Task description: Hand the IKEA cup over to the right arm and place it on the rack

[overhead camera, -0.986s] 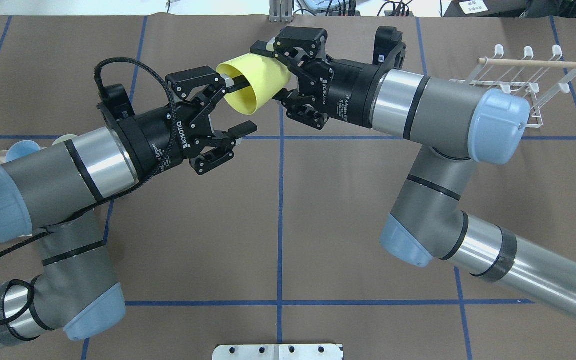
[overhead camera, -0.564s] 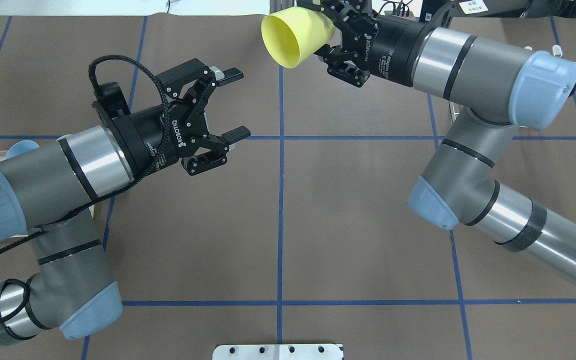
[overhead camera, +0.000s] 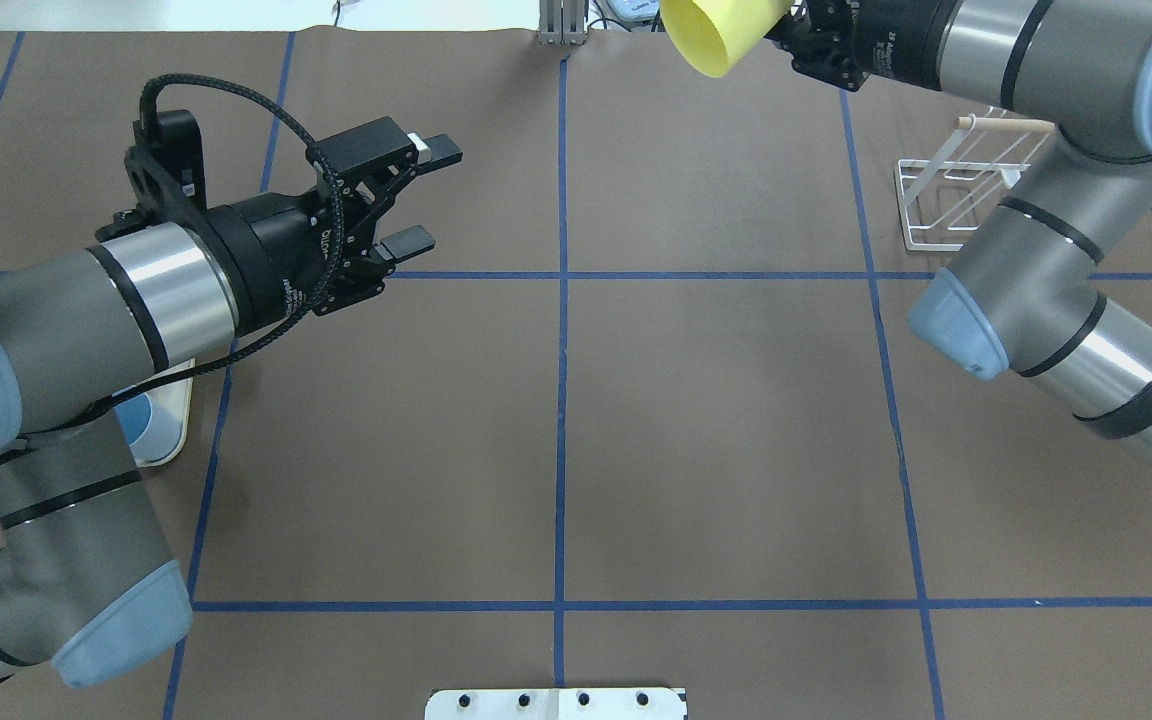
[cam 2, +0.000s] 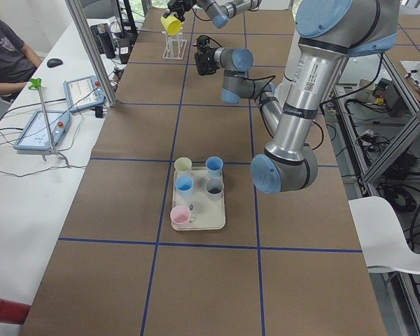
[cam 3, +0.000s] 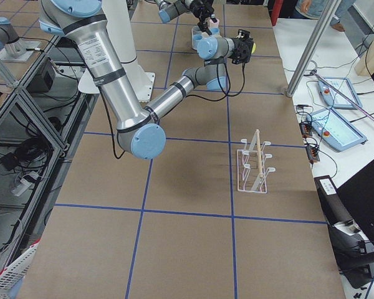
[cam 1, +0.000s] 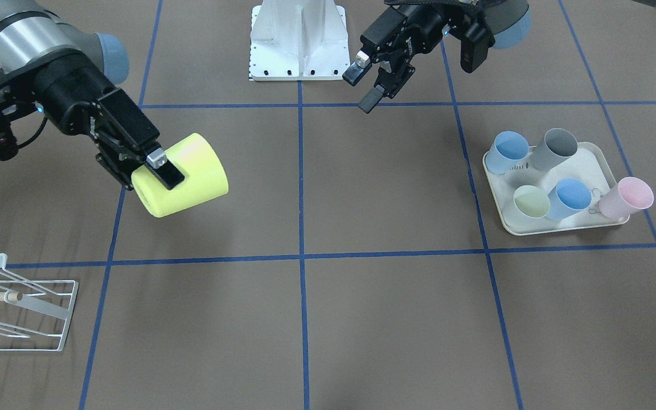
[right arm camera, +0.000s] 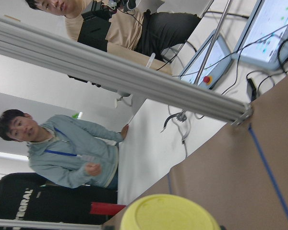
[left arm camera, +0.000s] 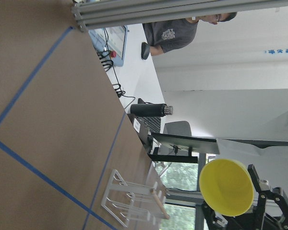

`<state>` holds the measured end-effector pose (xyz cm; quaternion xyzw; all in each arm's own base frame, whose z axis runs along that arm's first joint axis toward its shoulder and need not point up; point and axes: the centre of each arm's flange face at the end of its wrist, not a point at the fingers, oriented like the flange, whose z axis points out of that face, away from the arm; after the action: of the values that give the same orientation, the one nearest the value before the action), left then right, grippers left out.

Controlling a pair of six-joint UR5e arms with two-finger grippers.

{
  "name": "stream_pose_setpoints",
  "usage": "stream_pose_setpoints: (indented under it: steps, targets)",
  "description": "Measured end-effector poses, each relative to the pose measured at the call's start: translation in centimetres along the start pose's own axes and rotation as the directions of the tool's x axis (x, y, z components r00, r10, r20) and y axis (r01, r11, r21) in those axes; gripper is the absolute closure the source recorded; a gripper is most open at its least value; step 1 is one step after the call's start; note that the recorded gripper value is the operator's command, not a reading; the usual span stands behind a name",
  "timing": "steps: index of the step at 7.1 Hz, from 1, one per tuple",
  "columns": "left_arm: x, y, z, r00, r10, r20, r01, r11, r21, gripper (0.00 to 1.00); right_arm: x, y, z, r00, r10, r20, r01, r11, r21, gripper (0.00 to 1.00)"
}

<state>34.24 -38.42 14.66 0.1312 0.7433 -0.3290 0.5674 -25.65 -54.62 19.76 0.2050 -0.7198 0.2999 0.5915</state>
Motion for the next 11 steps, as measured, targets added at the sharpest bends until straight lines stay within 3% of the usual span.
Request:
stream_pose_setpoints:
  steps: [1, 2, 3, 4, 5, 7, 8, 9, 11]
  targets:
    - [0.9, -0.1, -1.0, 0.990, 0.092, 0.107, -0.096, 0.995, 0.033, 0.00, 1.9, -2.6, -1.0, 0.991, -0.103, -0.087, 0.105, 0.994, 0.022, 1.00]
    - [1.3, -0.5, -1.7, 0.964, 0.161, 0.209, -0.175, 0.983, 0.050, 0.00, 5.0, -5.2, -2.6, 0.963, -0.207, -0.173, 0.217, 0.976, 0.037, 1.00]
    - [1.2, -1.0, -2.4, 0.927, 0.216, 0.305, -0.243, 0.968, 0.054, 0.00, 8.8, -8.2, -5.3, 0.910, -0.321, -0.263, 0.343, 0.939, 0.040, 1.00]
    - [0.9, -1.4, -3.2, 0.886, 0.255, 0.388, -0.294, 0.955, 0.044, 0.00, 12.3, -10.9, -8.8, 0.836, -0.426, -0.345, 0.463, 0.886, 0.028, 1.00]
    - [0.4, -1.7, -4.2, 0.845, 0.281, 0.456, -0.328, 0.944, 0.026, 0.00, 15.6, -13.1, -12.8, 0.748, -0.515, -0.419, 0.566, 0.825, -0.004, 1.00]
    - [-0.5, -2.0, -5.0, 0.806, 0.295, 0.513, -0.348, 0.937, 0.008, 0.00, 20.8, -15.4, -19.0, 0.566, -0.640, -0.519, 0.701, 0.706, -0.106, 1.00]
    - [-0.8, -2.1, -5.1, 0.800, 0.296, 0.523, -0.348, 0.937, 0.002, 0.00, 22.3, -16.1, -21.2, 0.502, -0.667, -0.550, 0.736, 0.664, -0.133, 1.00]
    - [-0.9, -2.0, -5.2, 0.798, 0.296, 0.525, -0.345, 0.939, -0.005, 0.00, 23.2, -16.5, -22.6, 0.467, -0.672, -0.574, 0.757, 0.640, -0.132, 1.00]
    - [-1.0, -1.9, -5.1, 0.796, 0.296, 0.527, -0.340, 0.940, -0.015, 0.00, 24.6, -16.8, -23.4, 0.429, -0.669, -0.607, 0.778, 0.615, -0.127, 1.00]
